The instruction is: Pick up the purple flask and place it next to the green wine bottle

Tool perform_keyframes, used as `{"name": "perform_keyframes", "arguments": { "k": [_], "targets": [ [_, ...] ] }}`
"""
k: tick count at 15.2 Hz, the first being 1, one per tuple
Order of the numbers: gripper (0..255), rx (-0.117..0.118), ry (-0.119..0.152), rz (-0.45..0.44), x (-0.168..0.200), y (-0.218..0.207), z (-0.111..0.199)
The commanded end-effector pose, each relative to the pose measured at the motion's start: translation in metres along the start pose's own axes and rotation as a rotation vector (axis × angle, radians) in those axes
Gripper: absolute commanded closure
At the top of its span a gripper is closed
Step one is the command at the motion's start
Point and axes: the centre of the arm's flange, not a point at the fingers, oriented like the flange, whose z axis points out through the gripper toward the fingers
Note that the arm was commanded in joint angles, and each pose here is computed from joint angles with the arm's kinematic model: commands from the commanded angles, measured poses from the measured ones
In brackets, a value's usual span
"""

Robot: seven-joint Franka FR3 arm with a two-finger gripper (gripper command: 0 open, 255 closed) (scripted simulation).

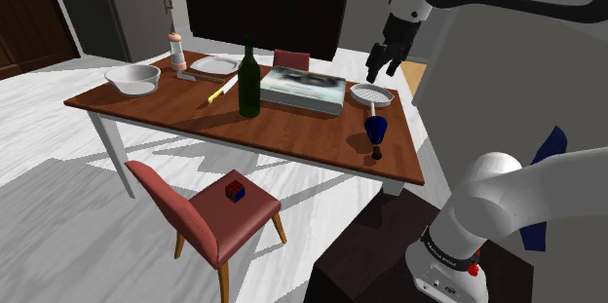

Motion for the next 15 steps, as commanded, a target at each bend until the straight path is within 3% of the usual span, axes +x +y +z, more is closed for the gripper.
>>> {"name": "perform_keyframes", "arguments": {
  "k": [1,15],
  "targets": [
    [0,0.0,0.0,0.0,0.0,0.0,0.0],
    [0,-0.028,0.049,0.408,0.001,0.091,0.157]
  ]
}}
